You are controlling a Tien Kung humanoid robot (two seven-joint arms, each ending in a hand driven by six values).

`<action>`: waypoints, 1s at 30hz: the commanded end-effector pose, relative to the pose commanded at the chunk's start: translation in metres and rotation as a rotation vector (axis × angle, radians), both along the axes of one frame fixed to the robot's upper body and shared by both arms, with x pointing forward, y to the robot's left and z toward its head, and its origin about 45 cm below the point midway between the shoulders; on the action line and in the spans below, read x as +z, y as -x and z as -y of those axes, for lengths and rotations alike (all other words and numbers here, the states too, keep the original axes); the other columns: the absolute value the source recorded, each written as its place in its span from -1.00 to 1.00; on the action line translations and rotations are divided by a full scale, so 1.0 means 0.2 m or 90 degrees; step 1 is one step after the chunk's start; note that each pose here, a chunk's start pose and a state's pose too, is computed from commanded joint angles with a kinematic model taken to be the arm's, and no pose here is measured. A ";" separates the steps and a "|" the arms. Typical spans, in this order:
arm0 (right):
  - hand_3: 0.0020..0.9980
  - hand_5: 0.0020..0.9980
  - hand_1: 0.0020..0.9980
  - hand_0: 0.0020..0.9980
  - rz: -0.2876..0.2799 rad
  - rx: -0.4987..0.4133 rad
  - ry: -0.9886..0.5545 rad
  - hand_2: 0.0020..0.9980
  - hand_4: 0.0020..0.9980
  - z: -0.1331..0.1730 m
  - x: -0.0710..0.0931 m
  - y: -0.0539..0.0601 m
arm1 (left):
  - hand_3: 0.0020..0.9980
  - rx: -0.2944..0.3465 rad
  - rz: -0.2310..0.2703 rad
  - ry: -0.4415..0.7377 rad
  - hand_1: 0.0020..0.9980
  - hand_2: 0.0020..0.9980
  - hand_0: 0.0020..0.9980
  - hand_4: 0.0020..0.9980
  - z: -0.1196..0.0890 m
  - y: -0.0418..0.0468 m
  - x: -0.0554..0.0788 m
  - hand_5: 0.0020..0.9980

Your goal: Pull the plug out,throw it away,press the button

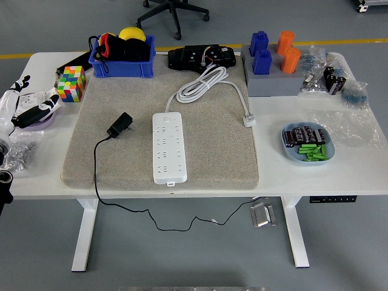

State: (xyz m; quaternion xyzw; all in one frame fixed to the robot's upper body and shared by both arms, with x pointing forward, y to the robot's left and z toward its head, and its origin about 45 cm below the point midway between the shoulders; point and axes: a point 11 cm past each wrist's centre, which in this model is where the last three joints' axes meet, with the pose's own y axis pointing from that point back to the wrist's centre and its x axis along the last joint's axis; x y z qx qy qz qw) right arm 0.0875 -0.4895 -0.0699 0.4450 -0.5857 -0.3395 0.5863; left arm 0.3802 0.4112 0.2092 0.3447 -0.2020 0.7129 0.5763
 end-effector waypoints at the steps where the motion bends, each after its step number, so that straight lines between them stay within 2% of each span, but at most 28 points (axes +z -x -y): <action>1: 0.43 0.32 0.46 0.54 0.001 0.000 0.000 0.45 0.77 0.00 0.00 0.00 | 0.97 -0.001 0.000 0.000 1.00 0.99 1.00 0.63 0.00 0.000 0.00 0.28; 30: 0.43 0.32 0.46 0.54 0.001 -0.003 -0.002 0.45 0.77 -0.01 0.00 0.00 | 0.96 -0.024 0.012 0.008 1.00 0.97 1.00 0.58 0.06 -0.010 0.02 0.23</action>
